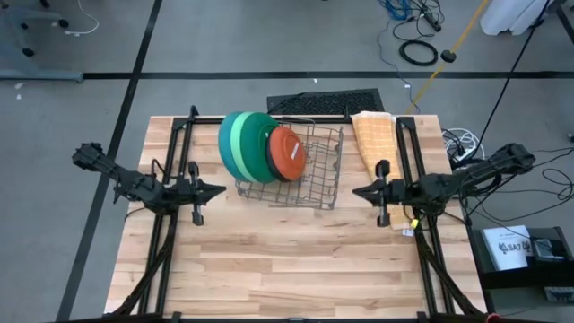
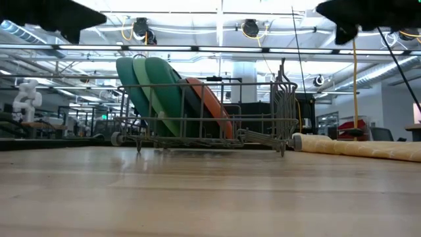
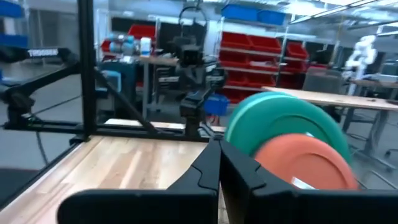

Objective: Sort dishes
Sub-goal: Return to Home Position

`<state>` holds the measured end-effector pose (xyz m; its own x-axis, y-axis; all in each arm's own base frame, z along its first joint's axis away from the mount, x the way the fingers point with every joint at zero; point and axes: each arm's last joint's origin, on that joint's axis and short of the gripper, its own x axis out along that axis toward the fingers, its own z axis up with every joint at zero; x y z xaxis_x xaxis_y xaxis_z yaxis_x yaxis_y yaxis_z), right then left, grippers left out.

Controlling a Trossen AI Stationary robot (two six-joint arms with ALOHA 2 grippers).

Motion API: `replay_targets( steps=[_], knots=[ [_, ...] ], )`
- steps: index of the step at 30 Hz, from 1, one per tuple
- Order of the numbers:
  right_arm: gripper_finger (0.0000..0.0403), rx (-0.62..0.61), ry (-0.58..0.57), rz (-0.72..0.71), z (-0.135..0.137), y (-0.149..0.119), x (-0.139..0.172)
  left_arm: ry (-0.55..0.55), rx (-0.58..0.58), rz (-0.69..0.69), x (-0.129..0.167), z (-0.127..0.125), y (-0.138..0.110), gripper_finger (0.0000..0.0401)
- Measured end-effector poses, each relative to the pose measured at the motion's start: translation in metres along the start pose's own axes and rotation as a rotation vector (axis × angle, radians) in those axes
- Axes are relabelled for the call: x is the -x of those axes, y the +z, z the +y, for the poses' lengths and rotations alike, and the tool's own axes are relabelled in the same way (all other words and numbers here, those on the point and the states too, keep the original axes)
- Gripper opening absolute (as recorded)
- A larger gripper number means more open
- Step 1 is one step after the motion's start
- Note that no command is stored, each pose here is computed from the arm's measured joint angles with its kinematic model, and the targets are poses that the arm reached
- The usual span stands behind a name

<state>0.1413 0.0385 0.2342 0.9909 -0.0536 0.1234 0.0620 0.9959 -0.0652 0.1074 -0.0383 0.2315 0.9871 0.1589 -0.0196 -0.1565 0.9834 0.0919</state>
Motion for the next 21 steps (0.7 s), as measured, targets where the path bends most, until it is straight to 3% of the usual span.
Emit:
replay_targets(
  steps=[10, 21],
  knots=[
    [0.0000, -0.013, -0.002, -0.021, -0.009, -0.047, 0.035, -0.032, 0.010, 0.005, 0.002, -0.001, -0.029, 0.0004],
    [0.0000, 0.005, 0.062, 0.021, -0.009, -0.051, 0.039, -0.090, 0.069, -0.040, -0.004, 0.004, -0.062, 0.0004]
  ],
)
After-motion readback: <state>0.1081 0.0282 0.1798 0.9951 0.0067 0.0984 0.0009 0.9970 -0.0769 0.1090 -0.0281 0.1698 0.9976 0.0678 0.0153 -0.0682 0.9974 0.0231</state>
